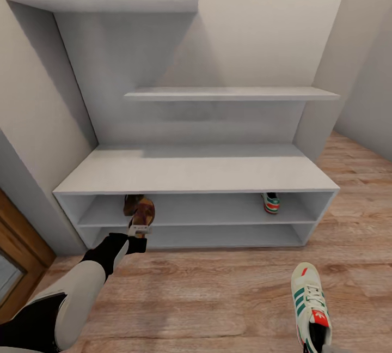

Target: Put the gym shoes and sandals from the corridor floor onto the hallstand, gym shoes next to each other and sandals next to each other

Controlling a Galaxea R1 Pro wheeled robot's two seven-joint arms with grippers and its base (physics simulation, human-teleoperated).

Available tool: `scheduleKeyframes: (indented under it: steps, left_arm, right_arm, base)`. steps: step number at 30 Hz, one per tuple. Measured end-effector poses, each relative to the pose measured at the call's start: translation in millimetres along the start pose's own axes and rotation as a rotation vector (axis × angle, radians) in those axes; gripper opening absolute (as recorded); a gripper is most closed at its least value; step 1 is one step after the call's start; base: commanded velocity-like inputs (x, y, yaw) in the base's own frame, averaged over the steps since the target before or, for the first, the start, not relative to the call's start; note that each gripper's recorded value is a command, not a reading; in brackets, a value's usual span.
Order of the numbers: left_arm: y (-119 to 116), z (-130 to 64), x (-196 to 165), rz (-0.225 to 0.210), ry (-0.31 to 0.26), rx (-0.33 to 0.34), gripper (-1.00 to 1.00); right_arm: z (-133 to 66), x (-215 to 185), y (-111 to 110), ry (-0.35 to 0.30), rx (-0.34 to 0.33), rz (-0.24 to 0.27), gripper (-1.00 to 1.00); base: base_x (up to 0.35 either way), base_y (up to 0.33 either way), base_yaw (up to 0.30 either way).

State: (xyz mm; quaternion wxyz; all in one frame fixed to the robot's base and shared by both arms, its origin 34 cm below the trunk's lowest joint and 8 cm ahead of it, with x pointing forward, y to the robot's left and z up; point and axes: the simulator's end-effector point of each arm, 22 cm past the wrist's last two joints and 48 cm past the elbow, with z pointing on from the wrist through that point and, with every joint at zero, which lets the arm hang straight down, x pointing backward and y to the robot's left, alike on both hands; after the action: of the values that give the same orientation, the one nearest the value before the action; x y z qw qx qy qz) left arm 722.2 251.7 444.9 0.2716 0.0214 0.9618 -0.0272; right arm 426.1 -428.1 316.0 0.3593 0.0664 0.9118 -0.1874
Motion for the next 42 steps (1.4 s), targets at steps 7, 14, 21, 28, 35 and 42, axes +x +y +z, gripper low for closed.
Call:
scheduleKeyframes:
  steps: [7, 14, 21, 28, 35, 42]
  left_arm:
    - [2.3, 3.7, 4.2, 0.003, 0.006, -0.005, -1.0]
    - [3.8, 18.8, 19.3, 0.001, 0.017, -0.006, -1.0]
    - [4.9, 34.4, 35.4, -0.002, 0.027, -0.005, -1.0]
    - [5.4, 46.4, 48.1, -0.004, 0.032, -0.004, -1.0]
    - [6.4, 46.5, 48.0, 0.0, 0.031, -0.008, -1.0]
    - [7.0, 46.4, 47.7, -0.002, 0.03, -0.008, -1.0]
  right_arm:
    - [1.2, 4.2, 0.6, 0.005, 0.0, -0.002, -1.0]
    - [9.5, 21.1, 4.3, 0.014, 0.0, -0.005, -1.0]
    - [17.5, 39.3, 8.0, 0.024, 0.0, -0.01, -1.0]
    - [24.8, 52.3, 11.0, 0.028, 0.001, -0.012, -1.0]
    - [24.4, 53.3, 11.6, 0.03, -0.002, -0.015, -1.0]
    - [24.5, 53.2, 11.3, 0.029, -0.001, -0.015, -1.0]
  base:
    - [0.004, -0.002, 0.0]
    - [0.0, 0.0, 0.0]
    - [0.0, 0.0, 0.0]
    - [0.0, 0.0, 0.0]
    - [0.0, 0.0, 0.0]
    - [0.001, 0.0, 0.0]
